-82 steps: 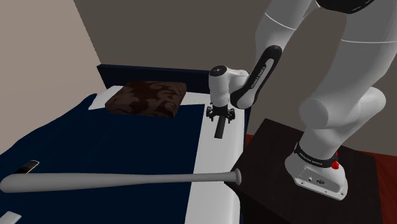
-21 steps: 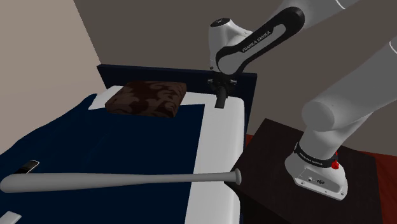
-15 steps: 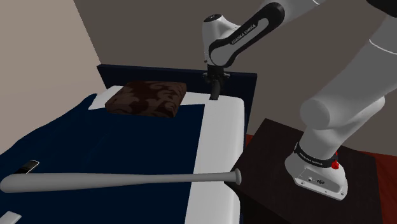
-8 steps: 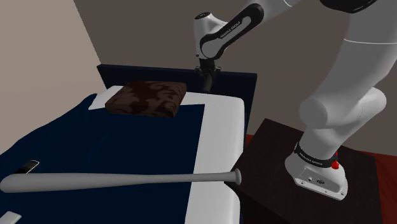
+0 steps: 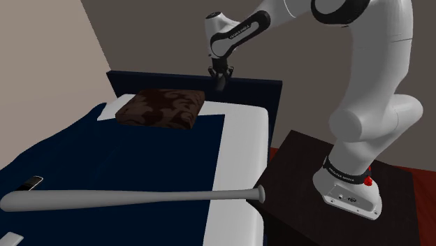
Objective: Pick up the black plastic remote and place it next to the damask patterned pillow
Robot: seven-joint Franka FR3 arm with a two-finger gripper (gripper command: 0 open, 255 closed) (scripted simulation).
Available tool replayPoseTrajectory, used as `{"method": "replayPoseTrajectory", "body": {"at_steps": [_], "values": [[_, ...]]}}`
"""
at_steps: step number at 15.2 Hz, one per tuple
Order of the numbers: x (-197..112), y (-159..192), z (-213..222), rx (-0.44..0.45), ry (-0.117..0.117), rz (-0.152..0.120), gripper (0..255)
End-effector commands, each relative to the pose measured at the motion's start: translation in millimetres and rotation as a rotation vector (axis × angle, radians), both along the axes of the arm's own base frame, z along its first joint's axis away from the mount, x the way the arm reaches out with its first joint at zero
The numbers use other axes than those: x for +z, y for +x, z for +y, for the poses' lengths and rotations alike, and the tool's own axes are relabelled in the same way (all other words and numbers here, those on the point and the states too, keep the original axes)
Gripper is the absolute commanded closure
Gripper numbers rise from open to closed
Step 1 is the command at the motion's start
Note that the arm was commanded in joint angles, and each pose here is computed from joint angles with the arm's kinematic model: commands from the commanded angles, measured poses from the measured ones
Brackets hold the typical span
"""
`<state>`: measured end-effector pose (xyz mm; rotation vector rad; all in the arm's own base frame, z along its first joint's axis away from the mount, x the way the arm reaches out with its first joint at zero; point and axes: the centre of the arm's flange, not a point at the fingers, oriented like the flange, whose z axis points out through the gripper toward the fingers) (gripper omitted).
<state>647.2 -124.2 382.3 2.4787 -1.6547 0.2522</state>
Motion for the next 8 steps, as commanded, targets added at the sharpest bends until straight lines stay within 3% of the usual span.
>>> {"method": "replayPoseTrajectory", "body": {"at_steps": [1,8], "values": [[1,23,-16,-0.001,-0.001,0.000,255],[-5,90,-57,-0.001,-0.001,0.000,255]]}}
